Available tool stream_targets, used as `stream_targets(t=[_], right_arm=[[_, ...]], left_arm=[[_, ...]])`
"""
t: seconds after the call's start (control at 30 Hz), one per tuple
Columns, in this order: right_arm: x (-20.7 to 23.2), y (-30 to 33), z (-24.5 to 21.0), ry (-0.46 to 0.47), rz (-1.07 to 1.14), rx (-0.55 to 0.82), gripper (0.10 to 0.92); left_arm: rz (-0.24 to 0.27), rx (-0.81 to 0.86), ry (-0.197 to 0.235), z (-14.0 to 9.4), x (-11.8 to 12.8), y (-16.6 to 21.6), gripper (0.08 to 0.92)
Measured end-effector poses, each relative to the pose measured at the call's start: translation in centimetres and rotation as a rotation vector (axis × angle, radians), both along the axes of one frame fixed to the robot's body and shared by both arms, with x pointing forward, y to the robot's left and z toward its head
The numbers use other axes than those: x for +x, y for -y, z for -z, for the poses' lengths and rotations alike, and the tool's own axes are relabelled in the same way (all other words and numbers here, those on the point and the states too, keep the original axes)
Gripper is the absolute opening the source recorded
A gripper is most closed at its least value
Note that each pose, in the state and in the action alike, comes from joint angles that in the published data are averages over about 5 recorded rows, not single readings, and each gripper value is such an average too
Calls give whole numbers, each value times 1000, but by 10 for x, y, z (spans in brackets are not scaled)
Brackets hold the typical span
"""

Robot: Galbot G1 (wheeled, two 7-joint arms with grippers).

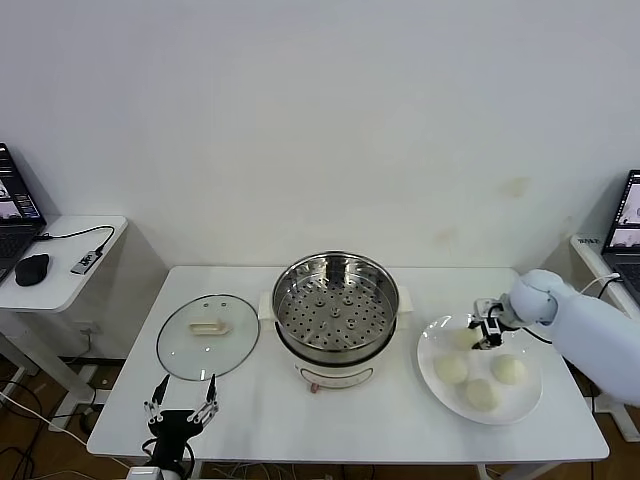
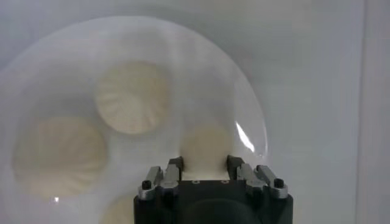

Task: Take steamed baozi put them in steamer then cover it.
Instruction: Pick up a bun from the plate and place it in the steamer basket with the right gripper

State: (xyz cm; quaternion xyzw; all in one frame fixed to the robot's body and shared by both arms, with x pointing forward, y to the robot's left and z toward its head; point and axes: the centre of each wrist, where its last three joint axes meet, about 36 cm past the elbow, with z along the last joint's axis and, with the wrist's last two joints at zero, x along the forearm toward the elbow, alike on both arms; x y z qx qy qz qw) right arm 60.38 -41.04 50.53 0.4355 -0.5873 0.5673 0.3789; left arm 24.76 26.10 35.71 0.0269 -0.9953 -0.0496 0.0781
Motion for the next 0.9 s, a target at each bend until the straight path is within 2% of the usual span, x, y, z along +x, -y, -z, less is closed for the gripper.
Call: stream_targets(t=[0.33,0.57,0.73,0.9], right_arm=[[2,-19,-86,109,-83,97,478],[12,-63,-139,170,-194,188,482],[22,-109,-163,185,-303,231,484],[32,-159,-167,168,-427,233,481]], left_arm=[[7,-29,1,-1,4,-1,823],[-24,-84,20,-1,9,-6,823],[-38,-111,31,-2,11,-7,823],[-56,-119,41,-4,12,-12,823]])
